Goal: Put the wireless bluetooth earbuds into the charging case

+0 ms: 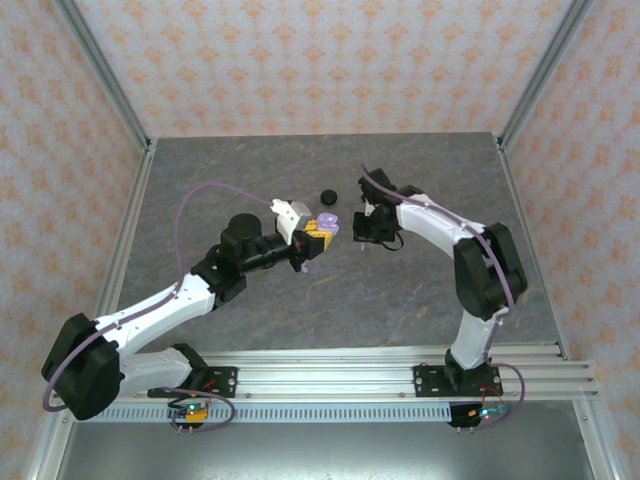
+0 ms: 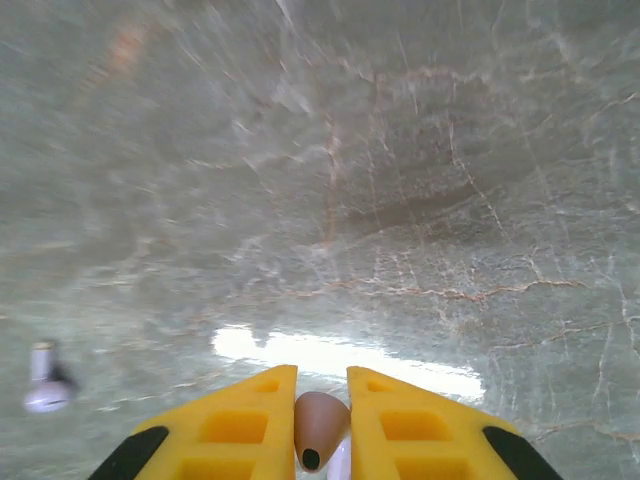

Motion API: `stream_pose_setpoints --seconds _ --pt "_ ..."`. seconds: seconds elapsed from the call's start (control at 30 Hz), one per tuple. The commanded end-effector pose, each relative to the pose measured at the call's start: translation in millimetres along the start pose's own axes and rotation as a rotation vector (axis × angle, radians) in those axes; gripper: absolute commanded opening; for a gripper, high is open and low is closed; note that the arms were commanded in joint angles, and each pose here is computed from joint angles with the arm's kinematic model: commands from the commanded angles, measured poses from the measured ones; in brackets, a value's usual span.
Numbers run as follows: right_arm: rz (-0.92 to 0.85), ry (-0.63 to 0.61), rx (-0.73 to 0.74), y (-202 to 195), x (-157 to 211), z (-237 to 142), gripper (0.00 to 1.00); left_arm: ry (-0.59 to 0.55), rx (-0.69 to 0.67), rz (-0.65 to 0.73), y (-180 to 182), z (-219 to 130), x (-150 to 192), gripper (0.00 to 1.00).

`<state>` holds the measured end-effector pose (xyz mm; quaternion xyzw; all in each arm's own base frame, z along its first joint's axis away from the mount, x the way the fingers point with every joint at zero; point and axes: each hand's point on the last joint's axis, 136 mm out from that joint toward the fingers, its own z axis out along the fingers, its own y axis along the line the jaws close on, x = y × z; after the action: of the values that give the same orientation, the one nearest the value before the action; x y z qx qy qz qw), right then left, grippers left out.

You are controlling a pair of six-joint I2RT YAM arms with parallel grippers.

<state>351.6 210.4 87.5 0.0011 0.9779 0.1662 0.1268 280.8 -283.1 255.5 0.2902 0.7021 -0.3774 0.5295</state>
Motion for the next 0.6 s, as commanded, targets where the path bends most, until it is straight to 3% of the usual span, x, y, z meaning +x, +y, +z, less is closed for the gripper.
stream_pose_setpoints --seconds 0.0,0.57 --pt "0.024 -0.081 -0.167 26.3 -12.6 -27.9 0.17 -0.093 -0.029 -0.019 5.7 3.7 -13.2 0.13" --pt "-0.073 -0.368 -0.552 90.2 -28.4 -151.8 0.17 -0.148 -0.063 -0.057 16.8 7.2 -5.3 0.13"
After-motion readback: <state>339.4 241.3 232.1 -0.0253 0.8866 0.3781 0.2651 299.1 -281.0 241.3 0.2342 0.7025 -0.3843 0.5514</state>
